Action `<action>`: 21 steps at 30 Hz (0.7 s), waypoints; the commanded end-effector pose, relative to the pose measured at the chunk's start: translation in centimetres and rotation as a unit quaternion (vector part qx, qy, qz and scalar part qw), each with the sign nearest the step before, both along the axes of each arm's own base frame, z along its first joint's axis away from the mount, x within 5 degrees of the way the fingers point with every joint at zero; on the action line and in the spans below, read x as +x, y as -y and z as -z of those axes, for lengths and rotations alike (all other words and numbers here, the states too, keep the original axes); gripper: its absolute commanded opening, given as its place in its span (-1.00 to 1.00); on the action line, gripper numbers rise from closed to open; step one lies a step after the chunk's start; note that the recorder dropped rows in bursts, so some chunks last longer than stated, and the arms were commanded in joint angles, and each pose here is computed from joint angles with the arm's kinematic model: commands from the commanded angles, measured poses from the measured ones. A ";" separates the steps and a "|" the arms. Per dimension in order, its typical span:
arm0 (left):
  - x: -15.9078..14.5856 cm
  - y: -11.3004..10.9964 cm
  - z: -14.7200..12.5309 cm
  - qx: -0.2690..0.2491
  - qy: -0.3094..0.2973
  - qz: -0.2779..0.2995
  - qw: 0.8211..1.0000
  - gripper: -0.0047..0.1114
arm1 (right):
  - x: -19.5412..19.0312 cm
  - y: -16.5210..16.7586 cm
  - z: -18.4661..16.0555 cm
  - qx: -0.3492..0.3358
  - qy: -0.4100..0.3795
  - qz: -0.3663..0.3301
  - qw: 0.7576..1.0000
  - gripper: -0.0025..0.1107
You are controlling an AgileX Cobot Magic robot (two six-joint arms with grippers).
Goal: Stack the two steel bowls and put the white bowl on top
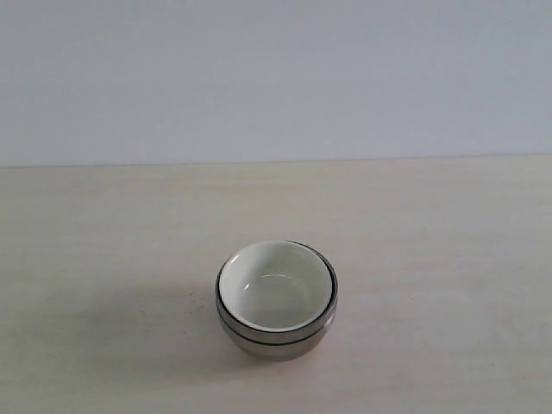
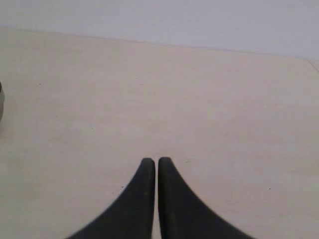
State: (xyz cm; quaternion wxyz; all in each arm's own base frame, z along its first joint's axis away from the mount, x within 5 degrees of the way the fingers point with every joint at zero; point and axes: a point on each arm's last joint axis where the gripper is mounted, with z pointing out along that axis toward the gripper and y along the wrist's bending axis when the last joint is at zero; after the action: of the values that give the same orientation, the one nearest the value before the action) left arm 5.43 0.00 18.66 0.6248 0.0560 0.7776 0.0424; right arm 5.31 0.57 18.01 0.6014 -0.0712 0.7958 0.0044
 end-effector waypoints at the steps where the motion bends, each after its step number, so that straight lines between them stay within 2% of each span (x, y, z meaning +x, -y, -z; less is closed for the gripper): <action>1: 0.0 0.0 0.1 -0.003 -0.001 0.000 1.000 -0.85 | 0.0 0.0 -0.1 -0.004 0.005 0.000 1.000 -0.96; 21: 0.0 0.0 0.1 -0.003 -0.001 0.000 1.000 -0.85 | 0.0 0.0 -0.1 0.009 0.005 0.003 1.000 -0.96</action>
State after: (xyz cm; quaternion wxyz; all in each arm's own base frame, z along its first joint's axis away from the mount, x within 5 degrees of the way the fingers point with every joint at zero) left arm 5.43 0.00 18.66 0.6248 0.0560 0.7776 0.0424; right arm 5.31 0.57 18.01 0.6013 -0.0638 0.7964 0.0099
